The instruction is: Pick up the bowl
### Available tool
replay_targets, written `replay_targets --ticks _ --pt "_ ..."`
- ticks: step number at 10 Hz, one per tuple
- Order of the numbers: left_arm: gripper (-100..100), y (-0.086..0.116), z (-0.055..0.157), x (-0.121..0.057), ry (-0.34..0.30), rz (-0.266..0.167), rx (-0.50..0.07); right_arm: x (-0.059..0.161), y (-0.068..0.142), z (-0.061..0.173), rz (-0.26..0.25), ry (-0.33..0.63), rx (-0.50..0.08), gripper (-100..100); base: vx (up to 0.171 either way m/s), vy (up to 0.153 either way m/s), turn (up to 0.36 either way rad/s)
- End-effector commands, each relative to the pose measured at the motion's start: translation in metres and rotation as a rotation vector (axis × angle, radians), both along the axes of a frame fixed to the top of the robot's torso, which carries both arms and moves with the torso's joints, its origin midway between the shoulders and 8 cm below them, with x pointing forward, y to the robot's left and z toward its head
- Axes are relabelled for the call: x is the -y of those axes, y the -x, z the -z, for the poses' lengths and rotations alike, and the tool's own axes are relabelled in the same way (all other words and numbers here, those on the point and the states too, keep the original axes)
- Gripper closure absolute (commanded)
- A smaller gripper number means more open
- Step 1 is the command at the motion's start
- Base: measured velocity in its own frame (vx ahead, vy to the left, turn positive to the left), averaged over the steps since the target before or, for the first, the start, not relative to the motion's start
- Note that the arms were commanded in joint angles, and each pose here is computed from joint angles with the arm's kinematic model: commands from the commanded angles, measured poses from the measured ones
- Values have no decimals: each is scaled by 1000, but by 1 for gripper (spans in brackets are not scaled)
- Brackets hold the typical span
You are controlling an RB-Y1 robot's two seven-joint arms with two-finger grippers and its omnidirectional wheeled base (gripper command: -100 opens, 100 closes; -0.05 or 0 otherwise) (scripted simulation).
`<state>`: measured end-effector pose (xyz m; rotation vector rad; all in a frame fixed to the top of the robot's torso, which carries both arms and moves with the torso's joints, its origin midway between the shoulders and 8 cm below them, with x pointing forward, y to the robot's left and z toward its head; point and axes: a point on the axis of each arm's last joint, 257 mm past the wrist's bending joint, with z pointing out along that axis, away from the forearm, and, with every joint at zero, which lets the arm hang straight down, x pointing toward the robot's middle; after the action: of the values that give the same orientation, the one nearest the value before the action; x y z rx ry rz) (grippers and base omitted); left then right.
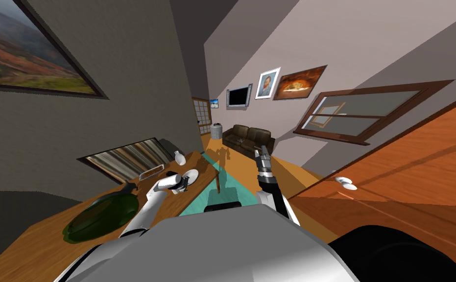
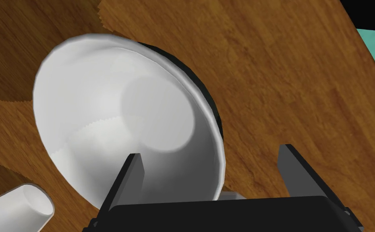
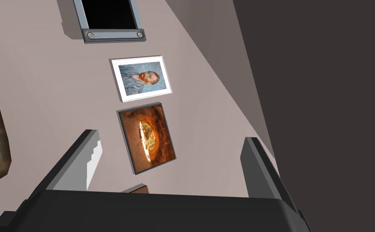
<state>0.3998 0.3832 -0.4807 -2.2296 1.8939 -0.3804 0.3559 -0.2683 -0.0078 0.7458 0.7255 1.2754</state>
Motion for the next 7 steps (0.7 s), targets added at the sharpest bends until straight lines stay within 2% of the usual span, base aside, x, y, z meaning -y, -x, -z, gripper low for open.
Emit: replay_targets --ticks 1,3,7 --pt "-100 11 3 -9 0 21 1 0 0 0 0 0 0 0 95 -82 151" --pt "-100 18 5 -15 -2 42 3 0 0 0 0 0 0 0 113 -110 107" --pt "-100 37 9 -34 -6 87 8 0 0 0 0 0 0 0 75 -77 96"
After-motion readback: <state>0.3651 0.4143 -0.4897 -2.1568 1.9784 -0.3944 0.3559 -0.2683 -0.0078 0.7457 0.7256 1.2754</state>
